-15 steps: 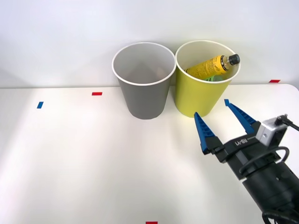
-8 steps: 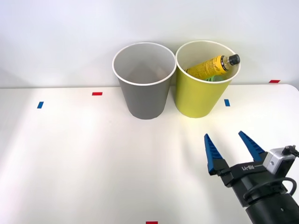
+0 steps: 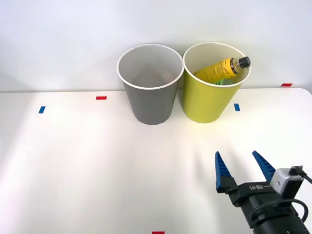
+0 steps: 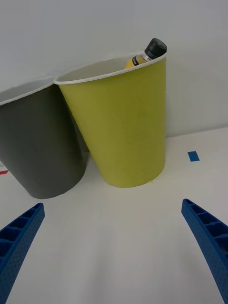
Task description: Put cans in the gray bin, plastic bottles in the light green bin
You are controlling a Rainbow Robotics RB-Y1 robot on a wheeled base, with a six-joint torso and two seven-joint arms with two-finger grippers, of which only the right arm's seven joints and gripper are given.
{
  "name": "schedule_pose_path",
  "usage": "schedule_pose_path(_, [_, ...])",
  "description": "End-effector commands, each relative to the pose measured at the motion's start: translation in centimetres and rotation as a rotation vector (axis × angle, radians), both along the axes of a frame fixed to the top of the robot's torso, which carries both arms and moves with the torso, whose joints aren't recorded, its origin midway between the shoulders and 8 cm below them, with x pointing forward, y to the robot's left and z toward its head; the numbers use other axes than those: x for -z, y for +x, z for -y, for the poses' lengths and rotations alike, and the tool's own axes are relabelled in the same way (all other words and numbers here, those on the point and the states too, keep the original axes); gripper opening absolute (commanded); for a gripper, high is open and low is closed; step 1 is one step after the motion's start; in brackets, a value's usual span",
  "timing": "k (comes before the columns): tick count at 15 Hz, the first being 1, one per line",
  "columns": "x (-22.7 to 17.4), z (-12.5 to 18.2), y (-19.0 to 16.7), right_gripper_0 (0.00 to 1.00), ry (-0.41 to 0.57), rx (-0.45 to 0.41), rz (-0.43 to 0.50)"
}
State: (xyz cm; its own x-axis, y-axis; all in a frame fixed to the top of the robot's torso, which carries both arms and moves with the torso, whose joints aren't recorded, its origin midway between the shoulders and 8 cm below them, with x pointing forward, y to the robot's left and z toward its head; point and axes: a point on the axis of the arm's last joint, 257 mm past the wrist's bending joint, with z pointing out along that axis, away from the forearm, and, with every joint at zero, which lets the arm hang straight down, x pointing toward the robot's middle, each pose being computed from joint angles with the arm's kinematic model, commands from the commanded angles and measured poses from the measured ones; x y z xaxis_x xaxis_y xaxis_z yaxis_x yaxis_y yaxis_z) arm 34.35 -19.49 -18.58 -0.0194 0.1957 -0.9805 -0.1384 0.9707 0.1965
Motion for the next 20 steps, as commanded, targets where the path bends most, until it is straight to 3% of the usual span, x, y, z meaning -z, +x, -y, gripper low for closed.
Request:
schedule_pose_path(1, [1.9, -0.7, 1.4, 1.0, 0.033, 0.027, 0.061])
schedule_pose_path(5, [2.9, -1.5, 0.6, 1.0, 0.042, 0.015, 0.157])
schedule_pose_path(7, [3.0, -1.6, -0.8, 1.0, -0.05, 0.013, 0.198])
schedule_pose_path(8, [3.7, -1.4, -2.0, 1.0, -0.155, 0.027, 0.197])
schedule_pose_path(10, [4.7, -1.5, -4.1, 1.0, -0.221, 0.032, 0.182])
schedule_pose_path(20, [9.4, -0.1, -12.9, 1.0, -0.226, 0.026, 0.071])
